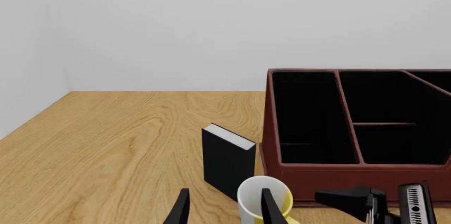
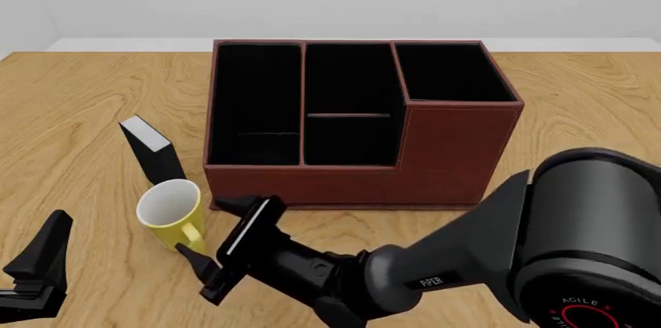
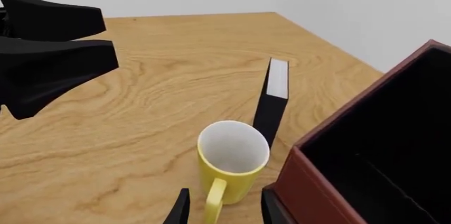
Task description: Pick up the yellow and white mug and place it to the right of the caddy.
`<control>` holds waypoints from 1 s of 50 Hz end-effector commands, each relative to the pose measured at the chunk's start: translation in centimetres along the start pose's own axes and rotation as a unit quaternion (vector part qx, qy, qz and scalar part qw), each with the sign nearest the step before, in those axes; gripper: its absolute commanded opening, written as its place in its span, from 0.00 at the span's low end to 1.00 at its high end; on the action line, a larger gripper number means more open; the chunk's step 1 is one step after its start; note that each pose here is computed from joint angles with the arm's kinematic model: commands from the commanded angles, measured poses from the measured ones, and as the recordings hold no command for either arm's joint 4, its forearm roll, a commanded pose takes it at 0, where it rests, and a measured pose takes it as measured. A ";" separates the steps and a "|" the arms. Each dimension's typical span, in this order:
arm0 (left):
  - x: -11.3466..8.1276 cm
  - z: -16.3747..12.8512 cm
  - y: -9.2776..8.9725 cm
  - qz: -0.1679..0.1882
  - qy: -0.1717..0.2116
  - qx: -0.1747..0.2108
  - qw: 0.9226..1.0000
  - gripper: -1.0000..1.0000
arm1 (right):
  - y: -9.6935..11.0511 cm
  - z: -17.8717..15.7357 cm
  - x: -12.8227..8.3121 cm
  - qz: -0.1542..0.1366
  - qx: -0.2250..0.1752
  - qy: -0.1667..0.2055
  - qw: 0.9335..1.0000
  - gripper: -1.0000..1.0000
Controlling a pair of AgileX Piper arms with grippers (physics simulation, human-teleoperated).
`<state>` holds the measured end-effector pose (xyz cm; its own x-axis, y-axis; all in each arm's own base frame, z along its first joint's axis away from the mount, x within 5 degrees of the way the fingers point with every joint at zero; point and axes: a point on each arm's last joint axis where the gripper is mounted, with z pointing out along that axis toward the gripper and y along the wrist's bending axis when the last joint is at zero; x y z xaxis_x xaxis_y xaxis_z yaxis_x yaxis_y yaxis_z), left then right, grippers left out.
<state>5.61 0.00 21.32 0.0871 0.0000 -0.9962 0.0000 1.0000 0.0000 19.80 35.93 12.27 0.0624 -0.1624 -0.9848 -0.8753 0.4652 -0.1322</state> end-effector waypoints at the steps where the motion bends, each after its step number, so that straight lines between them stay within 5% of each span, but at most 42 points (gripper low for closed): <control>1: 0.0 0.0 0.0 0.000 0.000 0.000 1.000 1.00 | 0.1 0.6 0.5 0.002 -0.001 0.003 1.000 1.00; 50: 0.0 0.0 0.0 0.000 0.000 0.000 1.000 1.00 | 0.7 1.9 1.8 0.011 -0.008 0.016 1.000 1.00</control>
<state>5.61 0.00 21.32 0.0871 0.0000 -0.9962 0.0000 1.0000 0.0000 20.12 37.51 10.57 0.0329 -0.1775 -0.9836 -0.8832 0.4556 -0.1117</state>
